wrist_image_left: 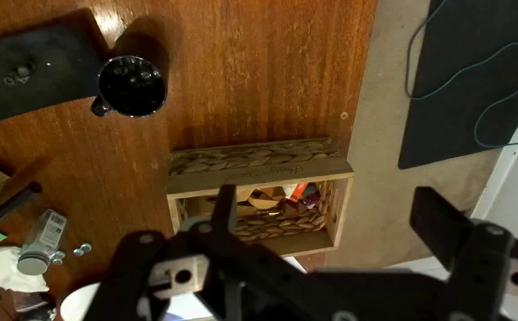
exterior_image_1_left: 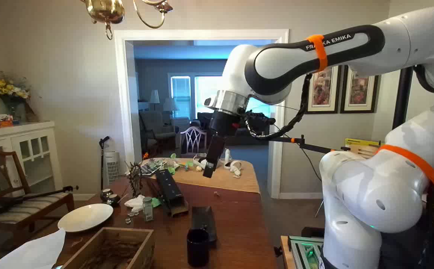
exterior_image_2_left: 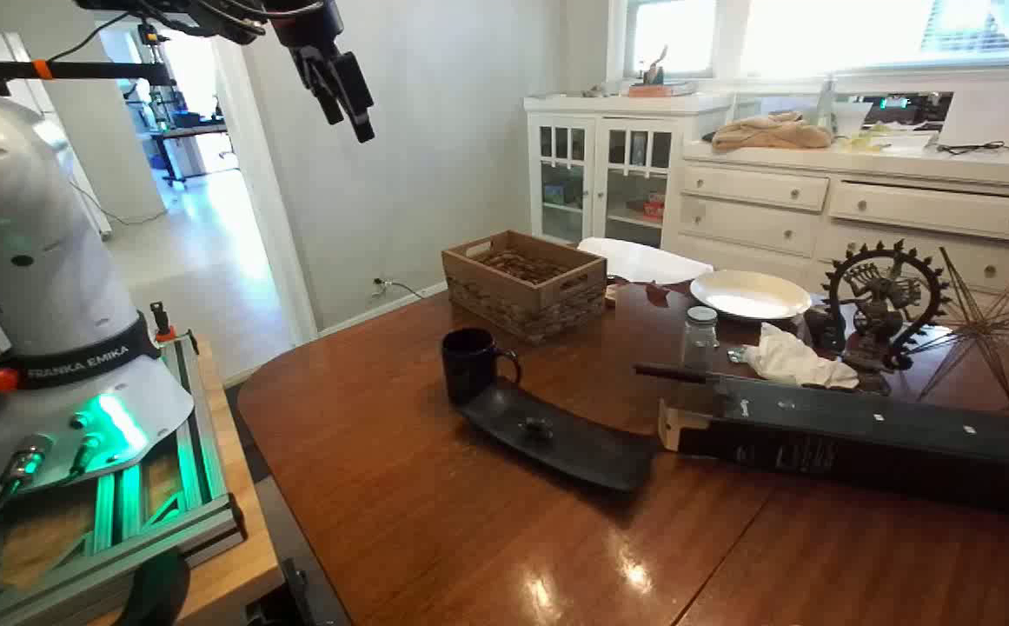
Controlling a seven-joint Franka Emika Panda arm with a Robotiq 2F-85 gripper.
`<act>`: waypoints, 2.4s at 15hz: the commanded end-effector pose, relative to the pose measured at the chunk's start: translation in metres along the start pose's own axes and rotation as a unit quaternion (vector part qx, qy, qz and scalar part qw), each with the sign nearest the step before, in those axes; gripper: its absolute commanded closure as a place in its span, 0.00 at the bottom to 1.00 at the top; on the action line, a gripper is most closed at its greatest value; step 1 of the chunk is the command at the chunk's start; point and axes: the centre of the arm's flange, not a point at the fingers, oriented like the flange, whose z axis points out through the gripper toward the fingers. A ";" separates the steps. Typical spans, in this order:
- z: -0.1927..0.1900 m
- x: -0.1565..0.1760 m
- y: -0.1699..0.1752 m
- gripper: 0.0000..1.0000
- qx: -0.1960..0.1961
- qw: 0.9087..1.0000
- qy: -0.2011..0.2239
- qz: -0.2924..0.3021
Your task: Pick up the toy on the tray and put it back down
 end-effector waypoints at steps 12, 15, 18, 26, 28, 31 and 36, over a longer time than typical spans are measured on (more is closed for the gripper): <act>0.040 0.029 0.022 0.00 -0.063 0.992 0.000 0.114; 0.066 0.046 0.050 0.00 -0.093 0.979 0.026 0.182; 0.096 0.052 0.080 0.00 -0.116 0.960 0.023 0.253; 0.124 0.036 0.155 0.00 -0.165 0.889 -0.053 0.424; 0.124 0.030 0.166 0.00 -0.168 0.878 -0.066 0.444; 0.125 0.024 0.185 0.00 -0.176 0.844 -0.083 0.500; 0.125 0.015 0.192 0.00 -0.175 0.839 -0.070 0.510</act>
